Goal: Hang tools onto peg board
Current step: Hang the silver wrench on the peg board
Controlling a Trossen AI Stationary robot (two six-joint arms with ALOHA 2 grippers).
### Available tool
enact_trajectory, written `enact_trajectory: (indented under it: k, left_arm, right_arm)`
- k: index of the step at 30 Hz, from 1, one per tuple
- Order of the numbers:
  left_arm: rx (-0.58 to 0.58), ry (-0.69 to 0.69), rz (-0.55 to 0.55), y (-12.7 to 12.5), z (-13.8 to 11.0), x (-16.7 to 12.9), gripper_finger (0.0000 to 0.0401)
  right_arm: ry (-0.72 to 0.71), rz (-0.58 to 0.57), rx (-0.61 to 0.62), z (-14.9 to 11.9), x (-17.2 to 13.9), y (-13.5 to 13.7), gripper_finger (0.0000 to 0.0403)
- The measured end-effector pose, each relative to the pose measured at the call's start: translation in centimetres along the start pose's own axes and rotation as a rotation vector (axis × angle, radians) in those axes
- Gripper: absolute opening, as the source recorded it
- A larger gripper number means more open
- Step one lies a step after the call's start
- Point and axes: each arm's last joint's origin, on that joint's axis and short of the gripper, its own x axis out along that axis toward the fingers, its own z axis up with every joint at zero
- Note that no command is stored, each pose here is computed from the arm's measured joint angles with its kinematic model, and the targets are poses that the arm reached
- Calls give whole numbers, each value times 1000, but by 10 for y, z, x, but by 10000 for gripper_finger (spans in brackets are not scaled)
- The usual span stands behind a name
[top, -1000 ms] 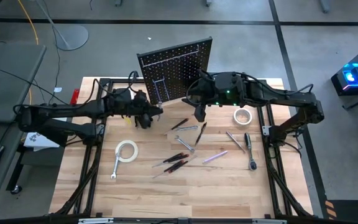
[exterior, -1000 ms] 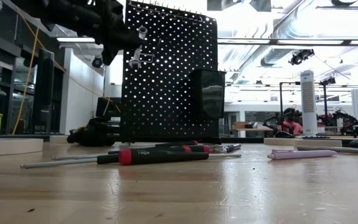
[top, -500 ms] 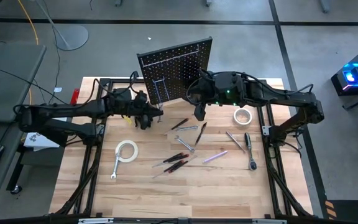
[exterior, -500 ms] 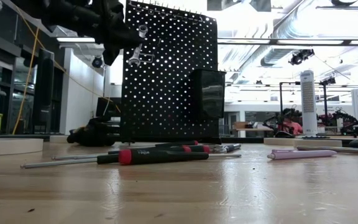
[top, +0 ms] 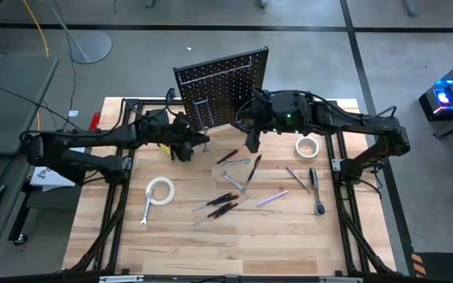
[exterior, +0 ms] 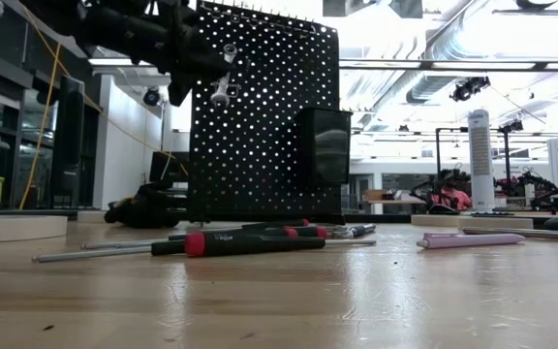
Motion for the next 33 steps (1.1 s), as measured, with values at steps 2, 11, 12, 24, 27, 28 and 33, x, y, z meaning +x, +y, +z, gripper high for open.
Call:
enact_trajectory:
  k: [2, 11, 12, 24, 27, 28, 33]
  left_arm:
    - [4, -6, -17, -3, 1, -3, 1]
    - [27, 23, -18, -6, -1, -8, 1]
    - [26, 21, -2, -4, -1, -8, 1]
    - [1, 32, -34, -1, 0, -9, 1]
    - [0, 36, -37, -1, 0, -9, 1]
    - [0, 36, -36, -1, 0, -9, 1]
    - [-5, 52, -29, -1, -2, -9, 1]
  right_arm:
    - [4, 0, -1, 0, 0, 0, 145]
    - [6, -12, -13, -1, 0, -1, 145]
    - [6, -13, -16, 0, 0, -2, 145]
    - [0, -21, -14, 0, 1, -4, 145]
    - [0, -21, -14, 0, 1, -4, 145]
    - [0, -21, -14, 0, 1, -4, 145]
    - [-1, -22, -14, 0, 1, -4, 145]
